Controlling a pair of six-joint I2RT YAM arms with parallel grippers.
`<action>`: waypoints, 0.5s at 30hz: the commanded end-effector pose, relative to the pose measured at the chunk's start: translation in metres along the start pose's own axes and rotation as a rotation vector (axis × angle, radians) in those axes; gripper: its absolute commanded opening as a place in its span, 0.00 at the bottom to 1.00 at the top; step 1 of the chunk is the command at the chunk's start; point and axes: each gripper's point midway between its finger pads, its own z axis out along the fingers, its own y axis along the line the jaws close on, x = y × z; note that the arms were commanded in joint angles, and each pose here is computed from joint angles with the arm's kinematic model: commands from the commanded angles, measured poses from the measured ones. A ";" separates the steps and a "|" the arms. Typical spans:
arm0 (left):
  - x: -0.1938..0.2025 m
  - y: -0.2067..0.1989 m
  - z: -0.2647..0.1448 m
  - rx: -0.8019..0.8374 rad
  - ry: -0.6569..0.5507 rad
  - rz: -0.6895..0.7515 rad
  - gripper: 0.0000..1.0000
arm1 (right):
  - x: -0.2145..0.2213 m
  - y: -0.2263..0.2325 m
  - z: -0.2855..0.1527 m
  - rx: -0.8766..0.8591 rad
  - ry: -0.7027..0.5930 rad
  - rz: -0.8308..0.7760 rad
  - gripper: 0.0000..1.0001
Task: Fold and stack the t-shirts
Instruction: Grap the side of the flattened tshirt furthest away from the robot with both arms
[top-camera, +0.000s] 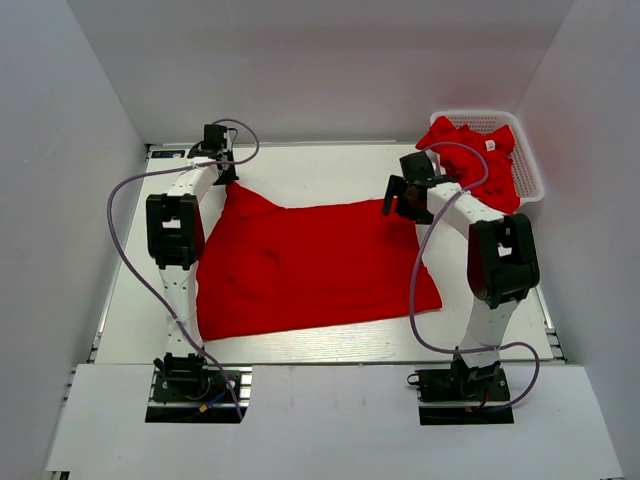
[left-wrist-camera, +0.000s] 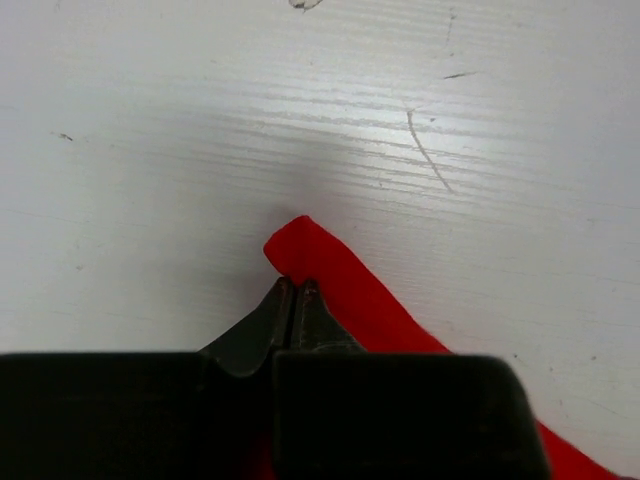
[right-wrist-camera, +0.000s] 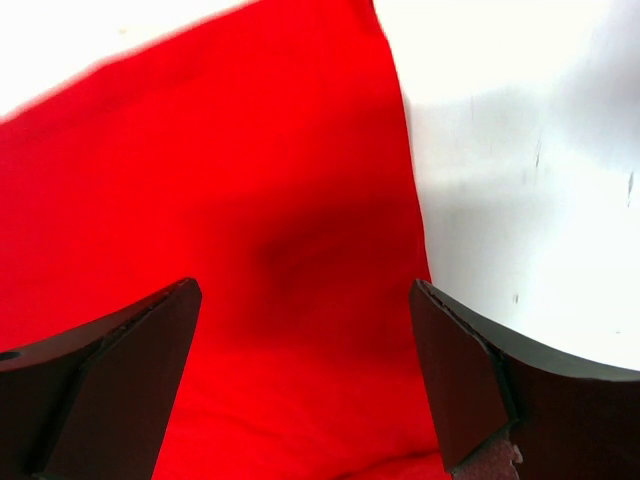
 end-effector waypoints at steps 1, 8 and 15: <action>-0.023 -0.008 -0.022 0.040 -0.030 0.030 0.00 | -0.041 0.008 -0.003 0.002 -0.110 -0.003 0.90; -0.032 -0.015 -0.043 0.092 -0.050 0.028 0.00 | -0.069 0.015 0.018 0.027 -0.163 0.007 0.90; -0.024 -0.027 -0.054 0.149 -0.056 0.026 0.00 | -0.097 0.024 0.039 0.047 -0.204 0.023 0.90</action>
